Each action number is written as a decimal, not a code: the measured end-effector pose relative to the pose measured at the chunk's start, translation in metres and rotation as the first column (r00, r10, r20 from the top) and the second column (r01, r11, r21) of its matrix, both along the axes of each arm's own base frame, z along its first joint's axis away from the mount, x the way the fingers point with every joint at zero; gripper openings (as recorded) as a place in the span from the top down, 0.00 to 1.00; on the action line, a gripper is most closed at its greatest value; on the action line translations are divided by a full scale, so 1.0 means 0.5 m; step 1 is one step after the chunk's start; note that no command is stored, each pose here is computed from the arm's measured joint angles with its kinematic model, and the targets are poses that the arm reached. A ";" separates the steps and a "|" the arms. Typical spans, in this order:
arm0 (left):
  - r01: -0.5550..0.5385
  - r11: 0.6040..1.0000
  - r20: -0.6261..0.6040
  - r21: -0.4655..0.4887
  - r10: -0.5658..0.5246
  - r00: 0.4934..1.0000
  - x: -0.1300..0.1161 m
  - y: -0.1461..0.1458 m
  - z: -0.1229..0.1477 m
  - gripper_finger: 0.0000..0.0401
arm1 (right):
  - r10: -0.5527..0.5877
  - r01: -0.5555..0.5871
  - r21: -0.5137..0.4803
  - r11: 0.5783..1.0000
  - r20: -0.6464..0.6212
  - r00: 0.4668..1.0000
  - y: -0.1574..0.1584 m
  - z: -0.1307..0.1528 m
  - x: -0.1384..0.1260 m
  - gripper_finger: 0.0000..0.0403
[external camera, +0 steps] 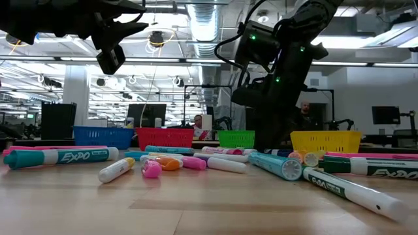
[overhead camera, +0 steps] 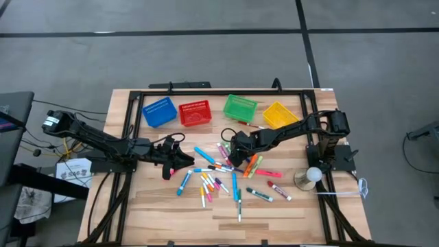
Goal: Pick & Place Markers
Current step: Put the large blue marker pen into the yellow bin
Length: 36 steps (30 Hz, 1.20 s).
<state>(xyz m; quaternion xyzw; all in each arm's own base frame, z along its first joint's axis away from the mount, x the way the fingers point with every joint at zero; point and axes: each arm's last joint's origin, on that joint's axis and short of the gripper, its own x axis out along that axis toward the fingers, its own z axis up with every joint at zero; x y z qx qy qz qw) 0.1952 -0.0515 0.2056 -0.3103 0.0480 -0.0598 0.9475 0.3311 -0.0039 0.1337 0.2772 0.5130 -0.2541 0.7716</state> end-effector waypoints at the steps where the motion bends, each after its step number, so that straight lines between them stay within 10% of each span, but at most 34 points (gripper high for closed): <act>1: 0.000 1.000 0.000 0.000 0.000 1.000 0.000 0.000 0.000 0.76 | 0.002 -0.002 0.004 1.000 0.000 1.000 0.000 0.000 0.000 0.84; 22: 0.000 1.000 -0.001 0.003 0.000 1.000 0.000 0.000 -0.001 0.76 | 0.062 -0.066 -0.039 0.997 -0.078 0.995 -0.004 0.113 0.005 0.84; 36: 0.000 1.000 0.004 0.007 0.000 1.000 0.000 0.000 0.000 0.76 | -0.033 0.022 -0.097 0.995 -0.113 0.993 -0.072 0.249 -0.079 0.85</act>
